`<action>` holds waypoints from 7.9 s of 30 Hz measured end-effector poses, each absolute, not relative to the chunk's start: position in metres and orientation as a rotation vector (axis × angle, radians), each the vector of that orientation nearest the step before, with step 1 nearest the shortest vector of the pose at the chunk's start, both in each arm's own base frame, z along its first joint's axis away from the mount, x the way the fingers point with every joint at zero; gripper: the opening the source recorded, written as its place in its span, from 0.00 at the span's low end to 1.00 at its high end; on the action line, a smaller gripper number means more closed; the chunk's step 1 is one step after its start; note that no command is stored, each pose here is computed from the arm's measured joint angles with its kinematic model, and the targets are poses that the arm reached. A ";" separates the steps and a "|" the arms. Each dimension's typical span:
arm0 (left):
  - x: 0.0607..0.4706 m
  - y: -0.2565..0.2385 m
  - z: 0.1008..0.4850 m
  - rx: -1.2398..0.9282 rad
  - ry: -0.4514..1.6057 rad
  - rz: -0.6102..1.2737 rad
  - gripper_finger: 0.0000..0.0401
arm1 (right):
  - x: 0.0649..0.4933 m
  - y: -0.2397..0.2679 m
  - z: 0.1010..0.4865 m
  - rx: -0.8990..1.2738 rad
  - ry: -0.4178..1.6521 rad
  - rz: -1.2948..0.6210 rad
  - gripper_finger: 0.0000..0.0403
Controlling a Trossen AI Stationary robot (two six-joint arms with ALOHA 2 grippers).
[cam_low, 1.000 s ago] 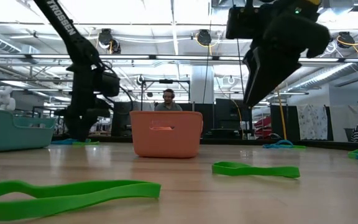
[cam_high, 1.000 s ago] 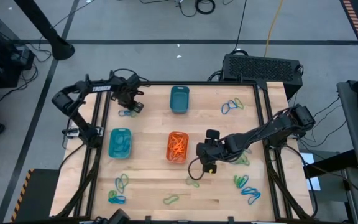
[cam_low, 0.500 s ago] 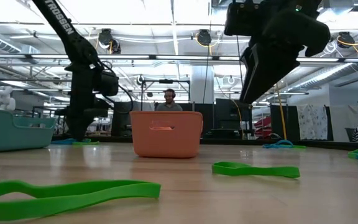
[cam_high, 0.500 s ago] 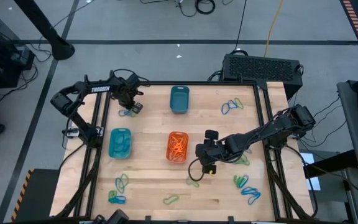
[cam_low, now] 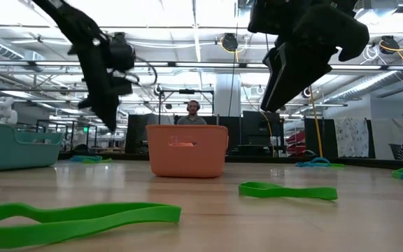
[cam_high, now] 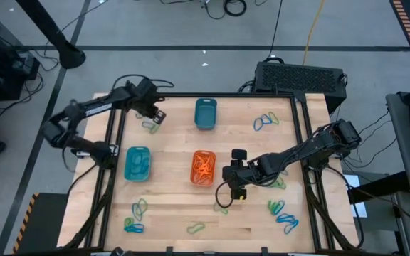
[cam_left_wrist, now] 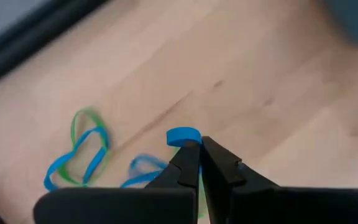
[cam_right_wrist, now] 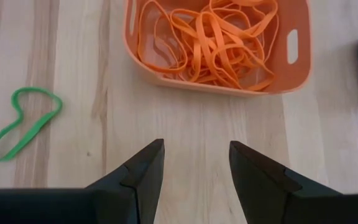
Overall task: Sort rubber bands into baskets
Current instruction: Put the blue rubber band into the green bin
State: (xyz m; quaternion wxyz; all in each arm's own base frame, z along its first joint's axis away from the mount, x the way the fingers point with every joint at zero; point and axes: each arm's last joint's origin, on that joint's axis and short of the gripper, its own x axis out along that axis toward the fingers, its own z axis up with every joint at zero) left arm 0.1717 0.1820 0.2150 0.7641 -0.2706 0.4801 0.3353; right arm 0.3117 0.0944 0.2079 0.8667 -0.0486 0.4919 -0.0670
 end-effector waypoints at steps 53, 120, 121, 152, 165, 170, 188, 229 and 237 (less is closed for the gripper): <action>0.144 -0.022 0.201 -0.614 1.356 0.506 0.16 | 0.317 0.096 0.211 -0.026 0.972 -0.150 0.43; 0.212 -0.065 0.251 0.000 0.400 -0.067 0.41 | 0.189 0.207 0.207 0.530 1.766 -0.217 0.43; 0.212 -0.065 0.251 0.002 0.400 -0.068 0.41 | 0.188 0.210 0.204 0.497 1.756 -0.215 0.43; 0.212 -0.065 0.251 0.048 0.399 -0.070 0.41 | 0.202 0.220 0.140 0.128 1.796 -0.097 0.20; 0.212 -0.065 0.250 0.049 0.403 -0.070 0.41 | 0.190 0.211 0.153 0.216 1.891 -0.086 0.01; 0.212 -0.065 0.250 0.049 0.403 -0.070 0.41 | 0.181 0.198 0.175 0.226 1.847 -0.232 0.00; 0.212 -0.065 0.250 0.050 0.406 -0.070 0.41 | 0.165 0.175 0.222 0.315 1.677 -0.491 0.00; 0.323 -0.098 0.194 0.008 0.033 -0.435 0.41 | 0.318 0.188 0.285 0.076 0.412 -0.198 0.00; 0.322 -0.098 0.193 0.007 0.043 -0.461 0.41 | 0.328 0.182 0.278 0.064 0.411 -0.225 0.00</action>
